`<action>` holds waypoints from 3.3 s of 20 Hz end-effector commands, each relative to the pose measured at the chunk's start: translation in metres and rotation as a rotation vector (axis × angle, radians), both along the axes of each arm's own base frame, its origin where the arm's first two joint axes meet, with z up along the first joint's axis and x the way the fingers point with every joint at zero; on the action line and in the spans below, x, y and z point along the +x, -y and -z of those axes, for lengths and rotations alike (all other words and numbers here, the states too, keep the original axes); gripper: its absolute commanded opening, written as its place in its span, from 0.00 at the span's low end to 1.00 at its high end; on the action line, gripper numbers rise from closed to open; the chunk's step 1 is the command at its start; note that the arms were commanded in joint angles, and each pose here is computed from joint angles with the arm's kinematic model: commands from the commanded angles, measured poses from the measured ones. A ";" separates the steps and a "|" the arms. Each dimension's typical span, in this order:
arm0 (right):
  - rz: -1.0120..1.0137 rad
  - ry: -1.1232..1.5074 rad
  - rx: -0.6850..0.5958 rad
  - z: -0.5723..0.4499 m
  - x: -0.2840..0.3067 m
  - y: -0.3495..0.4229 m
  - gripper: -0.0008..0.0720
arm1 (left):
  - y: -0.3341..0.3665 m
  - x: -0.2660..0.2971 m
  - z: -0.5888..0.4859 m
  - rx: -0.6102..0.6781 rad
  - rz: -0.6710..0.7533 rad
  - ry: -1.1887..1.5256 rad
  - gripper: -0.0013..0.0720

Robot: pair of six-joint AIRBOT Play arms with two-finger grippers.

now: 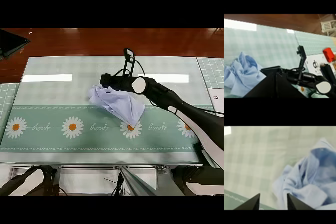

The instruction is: Fold the shirts.

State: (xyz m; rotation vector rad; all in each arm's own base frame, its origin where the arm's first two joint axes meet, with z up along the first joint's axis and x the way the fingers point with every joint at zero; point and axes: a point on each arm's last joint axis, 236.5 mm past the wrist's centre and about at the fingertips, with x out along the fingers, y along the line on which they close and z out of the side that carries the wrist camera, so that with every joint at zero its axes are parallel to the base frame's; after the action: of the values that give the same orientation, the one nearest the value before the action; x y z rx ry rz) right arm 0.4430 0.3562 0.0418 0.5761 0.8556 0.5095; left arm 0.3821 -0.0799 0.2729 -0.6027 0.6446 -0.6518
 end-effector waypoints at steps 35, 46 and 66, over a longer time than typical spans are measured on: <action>0.218 0.045 0.145 -0.024 -0.069 0.165 0.06 | -0.009 0.002 0.020 0.105 -0.010 -0.014 0.05; 0.461 -0.289 -0.643 -0.131 -0.214 0.431 0.06 | -0.008 0.025 0.072 0.077 0.034 -0.132 0.05; 1.238 -0.972 -0.866 -0.158 -0.432 0.561 0.06 | 0.030 0.066 0.139 0.143 0.159 -0.114 0.05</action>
State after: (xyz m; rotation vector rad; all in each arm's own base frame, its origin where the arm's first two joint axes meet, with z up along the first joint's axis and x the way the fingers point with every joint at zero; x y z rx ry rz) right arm 0.0409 -0.2013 0.1937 0.3835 1.2561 -1.2021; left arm 0.4413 -0.1126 0.1388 -0.4886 0.8660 -0.7202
